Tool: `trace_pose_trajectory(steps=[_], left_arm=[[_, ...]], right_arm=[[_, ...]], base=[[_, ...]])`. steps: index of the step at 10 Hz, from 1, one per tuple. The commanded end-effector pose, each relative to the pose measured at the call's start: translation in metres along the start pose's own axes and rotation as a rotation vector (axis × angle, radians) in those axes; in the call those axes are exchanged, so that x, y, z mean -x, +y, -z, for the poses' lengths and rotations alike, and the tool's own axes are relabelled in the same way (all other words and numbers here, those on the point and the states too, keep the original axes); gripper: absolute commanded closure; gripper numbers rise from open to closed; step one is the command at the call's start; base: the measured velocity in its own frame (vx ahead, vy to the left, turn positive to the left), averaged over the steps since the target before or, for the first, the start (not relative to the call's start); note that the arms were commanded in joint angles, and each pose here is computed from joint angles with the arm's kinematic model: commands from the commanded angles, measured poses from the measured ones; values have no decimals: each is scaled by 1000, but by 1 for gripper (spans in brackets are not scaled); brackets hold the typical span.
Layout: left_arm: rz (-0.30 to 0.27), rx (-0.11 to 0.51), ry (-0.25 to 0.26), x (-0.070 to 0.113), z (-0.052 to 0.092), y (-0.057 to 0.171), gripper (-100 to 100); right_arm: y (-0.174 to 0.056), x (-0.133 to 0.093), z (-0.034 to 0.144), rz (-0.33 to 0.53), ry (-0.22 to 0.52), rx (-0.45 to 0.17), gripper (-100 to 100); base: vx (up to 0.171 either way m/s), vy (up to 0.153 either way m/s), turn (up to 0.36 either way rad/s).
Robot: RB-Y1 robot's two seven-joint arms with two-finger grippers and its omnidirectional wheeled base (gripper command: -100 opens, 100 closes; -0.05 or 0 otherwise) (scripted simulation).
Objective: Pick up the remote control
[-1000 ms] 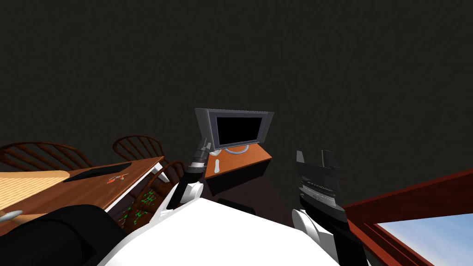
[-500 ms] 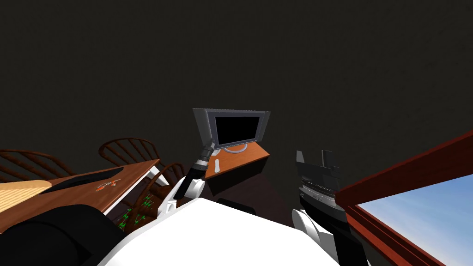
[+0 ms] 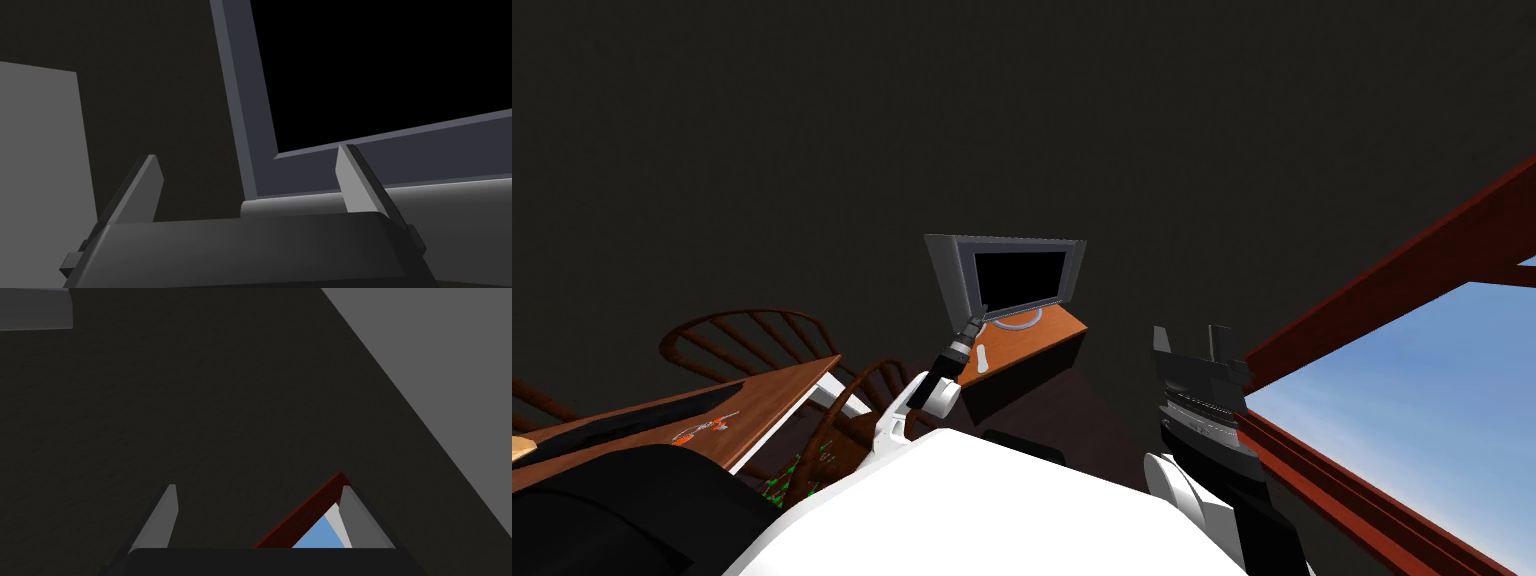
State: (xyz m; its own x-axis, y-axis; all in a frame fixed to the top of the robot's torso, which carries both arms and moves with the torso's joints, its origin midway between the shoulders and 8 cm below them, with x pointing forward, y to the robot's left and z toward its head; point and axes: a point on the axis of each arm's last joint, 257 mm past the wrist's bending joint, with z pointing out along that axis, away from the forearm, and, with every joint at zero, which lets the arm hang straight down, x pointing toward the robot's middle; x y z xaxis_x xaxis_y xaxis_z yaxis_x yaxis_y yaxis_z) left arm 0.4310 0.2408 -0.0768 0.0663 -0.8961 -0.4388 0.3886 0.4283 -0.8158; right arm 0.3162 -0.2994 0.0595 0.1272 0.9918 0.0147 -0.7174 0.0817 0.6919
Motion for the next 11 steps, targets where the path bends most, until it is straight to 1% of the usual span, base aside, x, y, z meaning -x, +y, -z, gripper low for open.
trace_pose_trajectory(steps=[1,2,3,5,6,7,8,9,10,11], left_arm=[[-22,27,21,-7,-3,12,-100],[-50,60,50,-16,-7,27,-100],[-50,60,50,-16,-7,27,-100],[-105,130,110,-31,-13,59,-100],[-131,156,137,-37,-16,71,-100],[-132,180,145,-39,-13,82,-100],[-157,227,178,-46,-12,102,-100],[-180,254,205,-51,-14,114,-100],[-181,280,213,-53,-10,124,-100],[-202,314,243,-57,-11,137,-100]], right_arm=[[0,0,0,0,0,0,0],[0,0,0,0,0,0,0],[0,0,0,0,0,0,0],[0,0,0,0,0,0,0],[0,0,0,0,0,0,0],[0,0,0,0,0,0,0],[0,0,0,0,0,0,0],[0,0,0,0,0,0,0],[0,0,0,0,0,0,0],[0,0,0,0,0,0,0]], base=[[-46,58,-64],[-41,47,-129],[-32,37,-68],[-37,49,-159],[-42,71,-221],[-29,58,-105],[-32,51,-146],[-40,56,-210],[-22,43,-85],[-10,44,-116]])
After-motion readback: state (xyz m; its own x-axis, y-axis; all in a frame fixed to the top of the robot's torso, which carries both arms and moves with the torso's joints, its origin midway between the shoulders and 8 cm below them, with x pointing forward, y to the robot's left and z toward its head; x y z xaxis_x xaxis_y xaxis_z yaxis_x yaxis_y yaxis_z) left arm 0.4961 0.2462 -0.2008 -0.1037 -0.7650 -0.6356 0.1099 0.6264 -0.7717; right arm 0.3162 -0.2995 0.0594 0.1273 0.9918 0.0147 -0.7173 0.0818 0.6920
